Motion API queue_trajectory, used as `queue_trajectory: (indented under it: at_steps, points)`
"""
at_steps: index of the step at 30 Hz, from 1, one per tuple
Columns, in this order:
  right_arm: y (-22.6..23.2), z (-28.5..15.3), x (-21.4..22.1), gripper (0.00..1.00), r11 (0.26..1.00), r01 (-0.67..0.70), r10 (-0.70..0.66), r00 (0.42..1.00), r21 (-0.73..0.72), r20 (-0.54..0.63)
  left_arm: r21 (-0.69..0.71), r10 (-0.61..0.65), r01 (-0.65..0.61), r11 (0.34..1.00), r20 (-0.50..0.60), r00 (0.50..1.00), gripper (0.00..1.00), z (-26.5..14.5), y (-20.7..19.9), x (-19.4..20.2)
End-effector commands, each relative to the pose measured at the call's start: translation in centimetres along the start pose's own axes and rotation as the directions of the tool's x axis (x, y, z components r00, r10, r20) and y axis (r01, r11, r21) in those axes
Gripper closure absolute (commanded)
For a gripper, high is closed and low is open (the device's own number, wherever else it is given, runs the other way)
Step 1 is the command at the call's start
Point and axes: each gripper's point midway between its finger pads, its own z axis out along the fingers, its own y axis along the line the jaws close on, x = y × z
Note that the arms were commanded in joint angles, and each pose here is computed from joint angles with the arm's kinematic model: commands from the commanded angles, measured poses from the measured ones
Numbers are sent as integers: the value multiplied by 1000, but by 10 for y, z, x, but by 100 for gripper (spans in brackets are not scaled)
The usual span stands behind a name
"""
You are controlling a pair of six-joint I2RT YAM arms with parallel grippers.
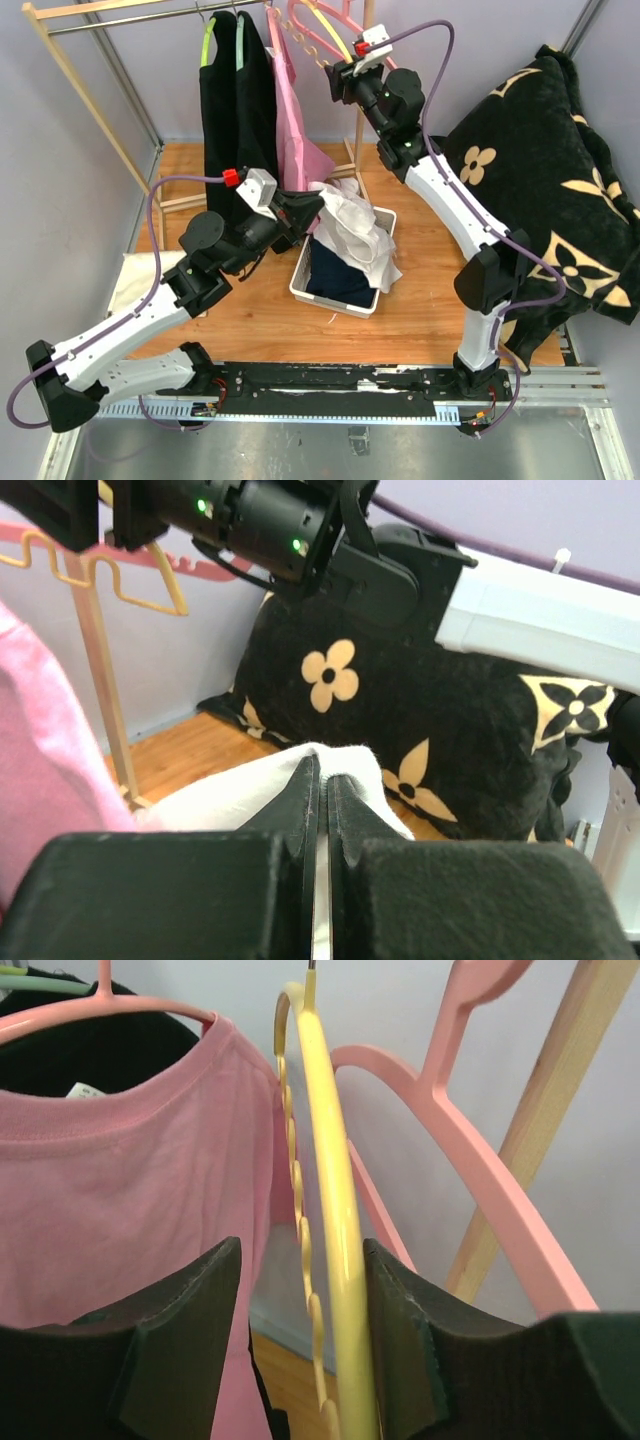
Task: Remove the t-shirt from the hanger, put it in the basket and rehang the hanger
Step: Place the hanger on the clothesline.
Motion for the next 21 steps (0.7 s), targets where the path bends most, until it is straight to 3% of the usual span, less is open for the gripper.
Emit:
queue_trajectory:
  at_steps: [1, 11, 21]
  points:
    - [-14, -29, -58, 43, 999, 17, -20, 995, 28, 101, 75, -2, -8, 997, 134, 991, 99, 12, -19, -52]
    - [-36, -127, -120, 33, 992, 67, -81, 988, 103, 134, 115, 33, -58, 992, 206, 978, 99, 45, -31, -92]
    - [-57, -236, -131, 32, 974, 77, -99, 990, 215, 96, 52, 153, -176, 983, 295, 943, 100, 100, -30, -152]
